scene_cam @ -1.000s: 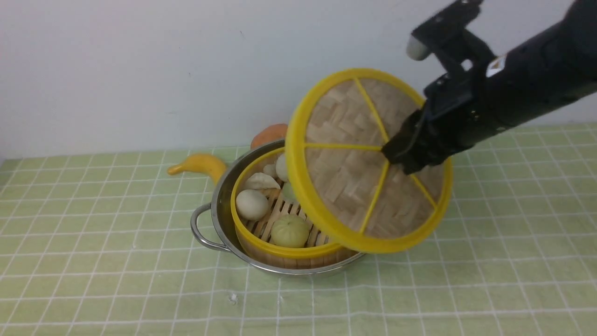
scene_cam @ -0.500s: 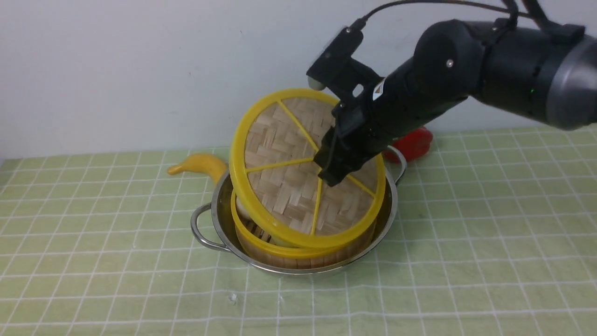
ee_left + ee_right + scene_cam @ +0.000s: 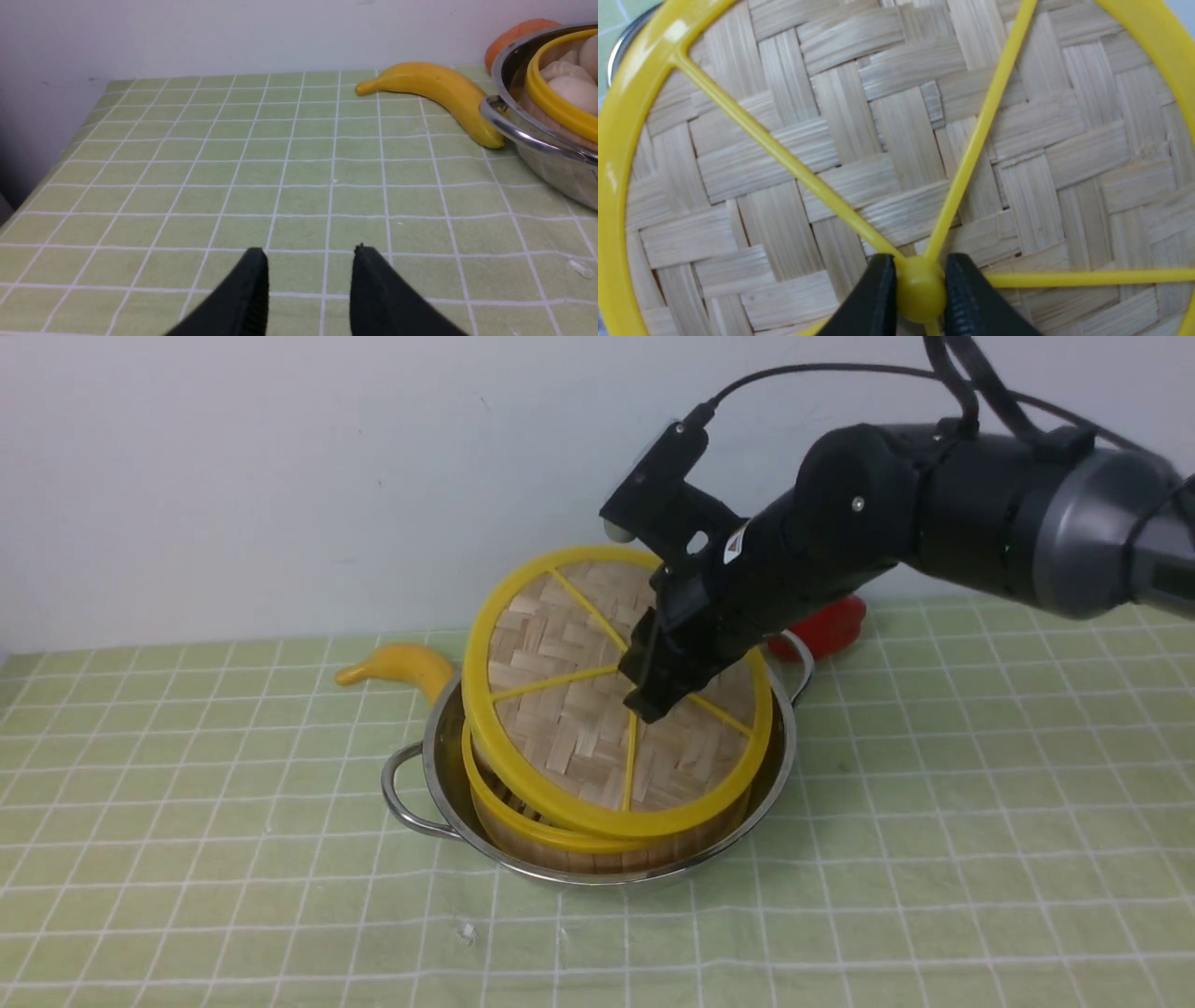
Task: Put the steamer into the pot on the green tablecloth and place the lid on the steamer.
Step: 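Place the bamboo steamer lid onto the steamer basket in the pot with the right gripper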
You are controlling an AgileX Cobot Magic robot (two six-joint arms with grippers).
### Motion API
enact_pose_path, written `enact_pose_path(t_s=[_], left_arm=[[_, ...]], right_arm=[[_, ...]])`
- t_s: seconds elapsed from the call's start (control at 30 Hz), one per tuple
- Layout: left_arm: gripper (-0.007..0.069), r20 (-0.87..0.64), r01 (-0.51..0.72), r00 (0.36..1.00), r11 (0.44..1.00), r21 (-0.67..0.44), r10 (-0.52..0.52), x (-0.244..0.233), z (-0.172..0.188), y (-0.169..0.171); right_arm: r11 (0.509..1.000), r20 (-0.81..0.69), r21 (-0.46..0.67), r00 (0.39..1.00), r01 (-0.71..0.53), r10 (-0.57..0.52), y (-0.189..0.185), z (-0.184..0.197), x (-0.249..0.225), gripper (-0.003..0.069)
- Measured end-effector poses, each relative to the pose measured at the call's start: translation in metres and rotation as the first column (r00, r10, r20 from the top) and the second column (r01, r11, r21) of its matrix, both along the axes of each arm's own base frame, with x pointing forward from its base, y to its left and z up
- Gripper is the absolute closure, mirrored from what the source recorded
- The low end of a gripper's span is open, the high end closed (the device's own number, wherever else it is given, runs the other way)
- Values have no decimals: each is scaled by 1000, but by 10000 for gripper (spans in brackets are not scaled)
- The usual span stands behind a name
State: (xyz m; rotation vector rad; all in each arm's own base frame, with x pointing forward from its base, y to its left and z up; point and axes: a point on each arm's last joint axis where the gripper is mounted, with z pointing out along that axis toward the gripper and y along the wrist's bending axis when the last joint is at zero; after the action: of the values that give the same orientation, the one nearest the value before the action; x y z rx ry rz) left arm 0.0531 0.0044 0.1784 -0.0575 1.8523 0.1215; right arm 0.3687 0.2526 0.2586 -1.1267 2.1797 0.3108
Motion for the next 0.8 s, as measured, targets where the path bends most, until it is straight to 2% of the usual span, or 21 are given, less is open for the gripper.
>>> enact_pose_path(t_s=[0.4,0.8], left_arm=[[382,0,0,1000,1000,0,0,0,0,0],[382,0,0,1000,1000,0,0,0,0,0]], right_arm=[[1000,-12,-24,1000,-7,7,4,-23,8,514],[999,24,-2,999,-35,35,6,5,-5,514]])
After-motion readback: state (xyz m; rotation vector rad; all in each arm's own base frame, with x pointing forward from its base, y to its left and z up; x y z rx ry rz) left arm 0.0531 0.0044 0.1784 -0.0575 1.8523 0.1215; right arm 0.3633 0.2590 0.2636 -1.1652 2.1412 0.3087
